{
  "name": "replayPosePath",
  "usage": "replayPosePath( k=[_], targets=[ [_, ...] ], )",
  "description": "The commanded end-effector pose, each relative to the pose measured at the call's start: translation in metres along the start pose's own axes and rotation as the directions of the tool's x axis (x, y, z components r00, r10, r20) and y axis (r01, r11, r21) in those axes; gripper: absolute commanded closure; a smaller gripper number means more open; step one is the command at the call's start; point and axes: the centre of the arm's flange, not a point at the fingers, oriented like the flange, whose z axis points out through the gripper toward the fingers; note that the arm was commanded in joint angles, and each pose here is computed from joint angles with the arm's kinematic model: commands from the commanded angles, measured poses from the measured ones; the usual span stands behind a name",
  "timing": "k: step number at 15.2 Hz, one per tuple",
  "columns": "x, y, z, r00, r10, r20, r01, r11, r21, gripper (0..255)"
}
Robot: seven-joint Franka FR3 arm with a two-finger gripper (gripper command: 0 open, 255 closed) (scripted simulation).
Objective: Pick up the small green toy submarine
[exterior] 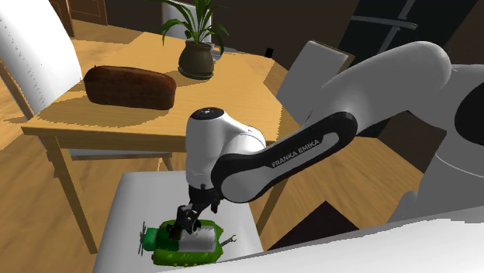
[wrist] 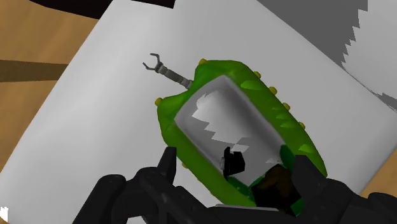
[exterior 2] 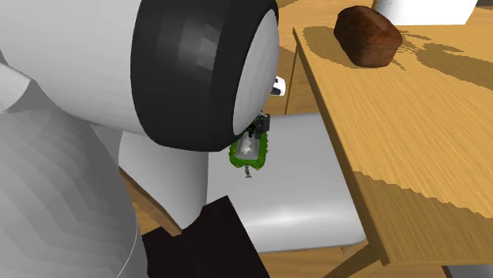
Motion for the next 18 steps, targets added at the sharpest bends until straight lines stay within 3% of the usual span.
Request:
replayPosePath(
  k=[1, 8, 9, 18],
  targets=[
    [0.002, -0.003, 0.012, 1.000, 0.000, 0.000, 0.000, 1.000, 0.000, 0],
    [0.005, -0.003, 0.036, 1.000, 0.000, 0.000, 0.000, 1.000, 0.000, 0],
    [0.005, -0.003, 0.036, 1.000, 0.000, 0.000, 0.000, 1.000, 0.000, 255],
    [0.005, -0.003, 0.036, 1.000, 0.000, 0.000, 0.000, 1.000, 0.000, 255]
  ],
)
